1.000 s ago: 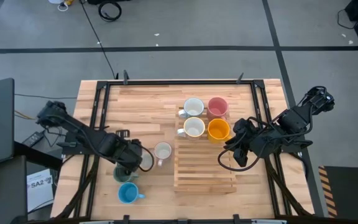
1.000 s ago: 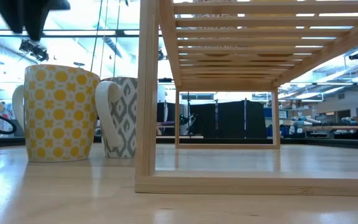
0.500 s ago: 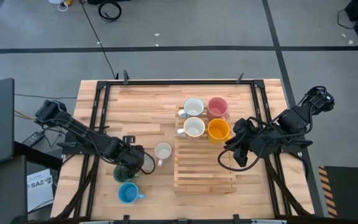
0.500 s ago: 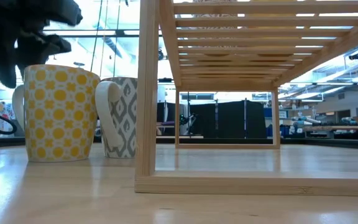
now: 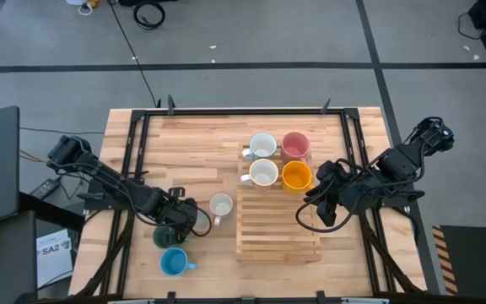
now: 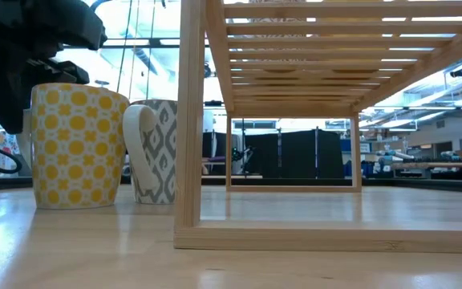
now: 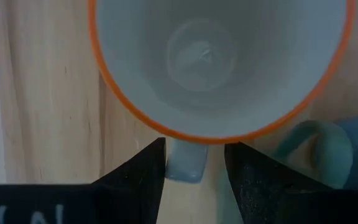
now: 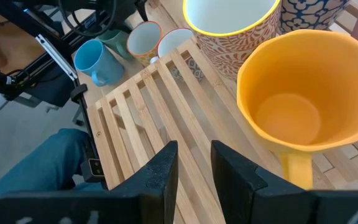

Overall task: Place coffee mugs
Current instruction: Put the yellow patterned mug on the shelf

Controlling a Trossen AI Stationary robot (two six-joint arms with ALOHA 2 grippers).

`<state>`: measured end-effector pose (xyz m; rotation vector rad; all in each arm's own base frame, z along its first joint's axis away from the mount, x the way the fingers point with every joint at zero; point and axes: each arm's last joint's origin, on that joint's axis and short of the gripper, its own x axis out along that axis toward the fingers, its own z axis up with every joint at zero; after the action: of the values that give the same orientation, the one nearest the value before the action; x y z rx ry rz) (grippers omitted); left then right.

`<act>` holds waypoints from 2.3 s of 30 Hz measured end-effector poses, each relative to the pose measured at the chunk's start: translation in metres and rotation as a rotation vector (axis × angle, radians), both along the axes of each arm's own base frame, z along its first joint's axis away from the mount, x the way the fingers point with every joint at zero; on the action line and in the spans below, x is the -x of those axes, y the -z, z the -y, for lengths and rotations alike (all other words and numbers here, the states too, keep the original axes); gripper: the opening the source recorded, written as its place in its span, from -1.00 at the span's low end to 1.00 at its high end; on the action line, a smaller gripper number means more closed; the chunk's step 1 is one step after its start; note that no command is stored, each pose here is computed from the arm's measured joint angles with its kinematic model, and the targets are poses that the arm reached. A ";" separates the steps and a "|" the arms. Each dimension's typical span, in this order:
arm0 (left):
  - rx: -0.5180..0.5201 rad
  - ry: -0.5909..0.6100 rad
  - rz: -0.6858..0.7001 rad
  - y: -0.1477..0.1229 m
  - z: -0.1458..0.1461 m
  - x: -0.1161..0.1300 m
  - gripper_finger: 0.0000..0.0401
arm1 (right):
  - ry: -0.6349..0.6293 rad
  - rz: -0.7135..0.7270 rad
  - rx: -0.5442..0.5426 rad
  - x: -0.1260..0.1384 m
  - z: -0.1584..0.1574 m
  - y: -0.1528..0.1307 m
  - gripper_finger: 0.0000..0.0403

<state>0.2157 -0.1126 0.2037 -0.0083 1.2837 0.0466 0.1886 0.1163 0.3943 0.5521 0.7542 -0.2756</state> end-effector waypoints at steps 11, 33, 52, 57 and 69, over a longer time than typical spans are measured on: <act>0.008 -0.021 0.003 0.000 0.000 0.000 -0.14 | 0.000 0.000 0.000 0.000 0.000 0.000 -0.50; 0.003 -0.042 -0.015 0.000 0.000 0.002 -0.65 | 0.000 0.000 0.000 0.000 0.000 0.000 -0.50; 0.009 -0.123 -0.066 -0.061 0.002 -0.002 -0.65 | 0.005 0.000 -0.005 0.000 0.000 0.000 -0.50; 0.045 -0.152 -0.019 -0.100 0.003 -0.004 -0.64 | 0.005 0.000 -0.005 0.000 0.000 0.000 -0.50; 0.260 -0.266 0.274 -0.184 0.007 -0.012 -0.64 | 0.002 0.000 -0.002 0.000 0.000 0.000 -0.50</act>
<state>0.2282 -0.1197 0.3876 -0.3972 1.0001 0.1031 0.1887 0.1163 0.3943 0.5546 0.7540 -0.2767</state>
